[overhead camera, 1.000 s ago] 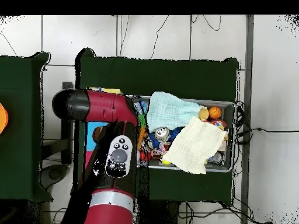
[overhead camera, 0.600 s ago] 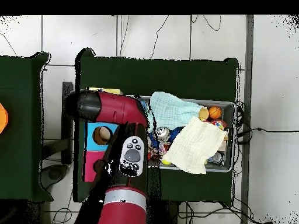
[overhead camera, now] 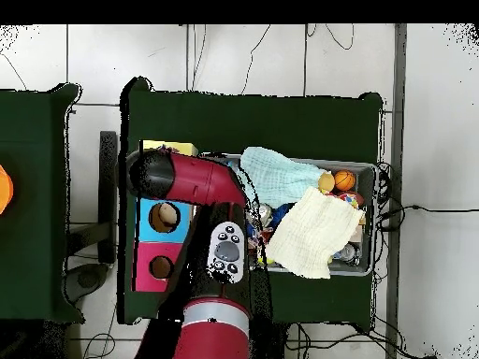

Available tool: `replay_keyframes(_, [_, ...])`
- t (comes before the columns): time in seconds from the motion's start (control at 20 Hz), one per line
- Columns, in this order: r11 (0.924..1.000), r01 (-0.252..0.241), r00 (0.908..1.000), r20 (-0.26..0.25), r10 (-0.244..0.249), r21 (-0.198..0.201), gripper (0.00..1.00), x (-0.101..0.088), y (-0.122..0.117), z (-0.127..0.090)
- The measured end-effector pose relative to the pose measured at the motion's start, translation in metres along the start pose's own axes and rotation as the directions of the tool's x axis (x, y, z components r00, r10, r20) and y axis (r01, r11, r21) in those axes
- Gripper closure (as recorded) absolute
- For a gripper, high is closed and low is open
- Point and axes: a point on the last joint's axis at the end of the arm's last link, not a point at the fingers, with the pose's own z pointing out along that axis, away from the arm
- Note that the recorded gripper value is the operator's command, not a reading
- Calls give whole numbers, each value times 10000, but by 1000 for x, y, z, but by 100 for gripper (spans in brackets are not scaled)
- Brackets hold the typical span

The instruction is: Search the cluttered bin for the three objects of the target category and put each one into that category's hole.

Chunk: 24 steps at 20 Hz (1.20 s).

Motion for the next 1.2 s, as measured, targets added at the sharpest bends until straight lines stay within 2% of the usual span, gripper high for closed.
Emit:
replay_keyframes(0.25, [9998, 188, 9998, 118, -189, 105, 100, 11, 6, 20])
replay_keyframes(0.5, [9981, 517, 9987, 5, -518, 331, 100, 28, 16, 44])
replay_keyframes(0.8, [9975, 648, 9977, 178, -653, 295, 100, 23, 27, 47])
replay_keyframes(1.2, [9968, 704, 9970, 288, -715, 369, 100, 19, 27, 47])
